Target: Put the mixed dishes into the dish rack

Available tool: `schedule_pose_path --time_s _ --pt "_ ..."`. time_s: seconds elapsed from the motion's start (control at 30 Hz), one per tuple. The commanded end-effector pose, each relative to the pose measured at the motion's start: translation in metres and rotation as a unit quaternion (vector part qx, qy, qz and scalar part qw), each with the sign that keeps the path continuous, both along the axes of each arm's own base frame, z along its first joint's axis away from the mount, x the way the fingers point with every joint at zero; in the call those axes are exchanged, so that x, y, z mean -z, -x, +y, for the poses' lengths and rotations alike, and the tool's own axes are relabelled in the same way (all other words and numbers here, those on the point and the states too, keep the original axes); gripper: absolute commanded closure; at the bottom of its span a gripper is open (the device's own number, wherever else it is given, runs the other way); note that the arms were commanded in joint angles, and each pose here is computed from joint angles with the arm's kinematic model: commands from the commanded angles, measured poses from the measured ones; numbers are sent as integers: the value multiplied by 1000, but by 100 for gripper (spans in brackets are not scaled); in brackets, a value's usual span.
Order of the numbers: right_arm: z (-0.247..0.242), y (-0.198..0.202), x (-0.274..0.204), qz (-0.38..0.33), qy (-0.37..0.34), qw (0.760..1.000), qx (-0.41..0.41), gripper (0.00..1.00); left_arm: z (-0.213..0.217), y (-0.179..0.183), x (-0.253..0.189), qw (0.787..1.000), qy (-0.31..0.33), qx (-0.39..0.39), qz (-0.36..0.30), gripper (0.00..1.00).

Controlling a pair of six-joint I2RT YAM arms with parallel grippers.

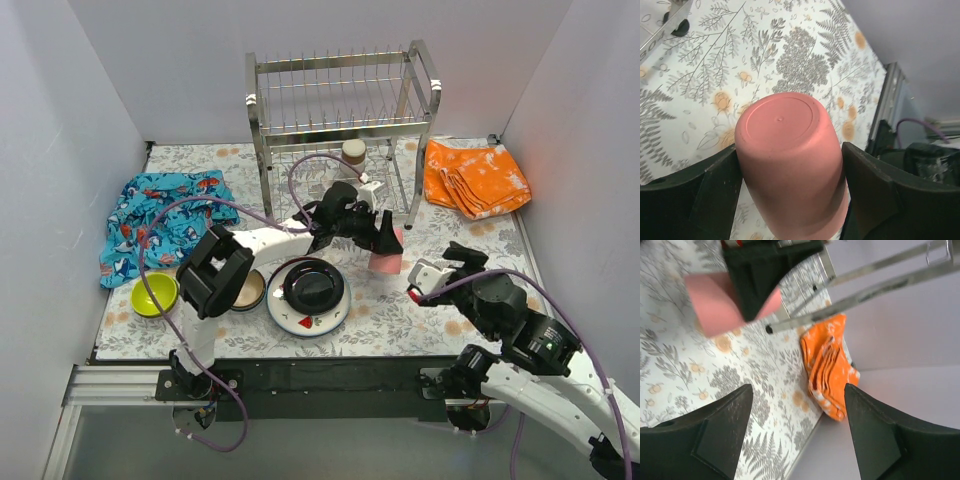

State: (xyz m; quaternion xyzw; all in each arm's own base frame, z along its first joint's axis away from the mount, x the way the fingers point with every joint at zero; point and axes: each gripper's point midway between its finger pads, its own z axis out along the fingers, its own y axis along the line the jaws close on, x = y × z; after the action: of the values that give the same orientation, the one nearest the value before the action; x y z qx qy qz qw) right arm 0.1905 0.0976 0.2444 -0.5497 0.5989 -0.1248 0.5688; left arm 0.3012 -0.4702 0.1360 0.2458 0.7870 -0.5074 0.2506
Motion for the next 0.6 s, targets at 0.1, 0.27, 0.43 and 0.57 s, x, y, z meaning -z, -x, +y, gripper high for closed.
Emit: schedule_pose_path --time_s 0.1,0.27,0.43,0.57 --pt "-53 -12 -6 -7 8 992 128 18 47 -21 -63 957 -18 -53 -286 50" --pt "-76 -22 -1 -19 -2 980 200 18 72 -33 -114 908 23 -126 -399 50" --pt "-87 -25 10 -10 -9 973 230 18 93 -61 -121 857 3 -203 -474 48" --pt "-89 -28 13 -7 -14 970 242 19 113 -97 -124 808 -12 -287 -514 48"
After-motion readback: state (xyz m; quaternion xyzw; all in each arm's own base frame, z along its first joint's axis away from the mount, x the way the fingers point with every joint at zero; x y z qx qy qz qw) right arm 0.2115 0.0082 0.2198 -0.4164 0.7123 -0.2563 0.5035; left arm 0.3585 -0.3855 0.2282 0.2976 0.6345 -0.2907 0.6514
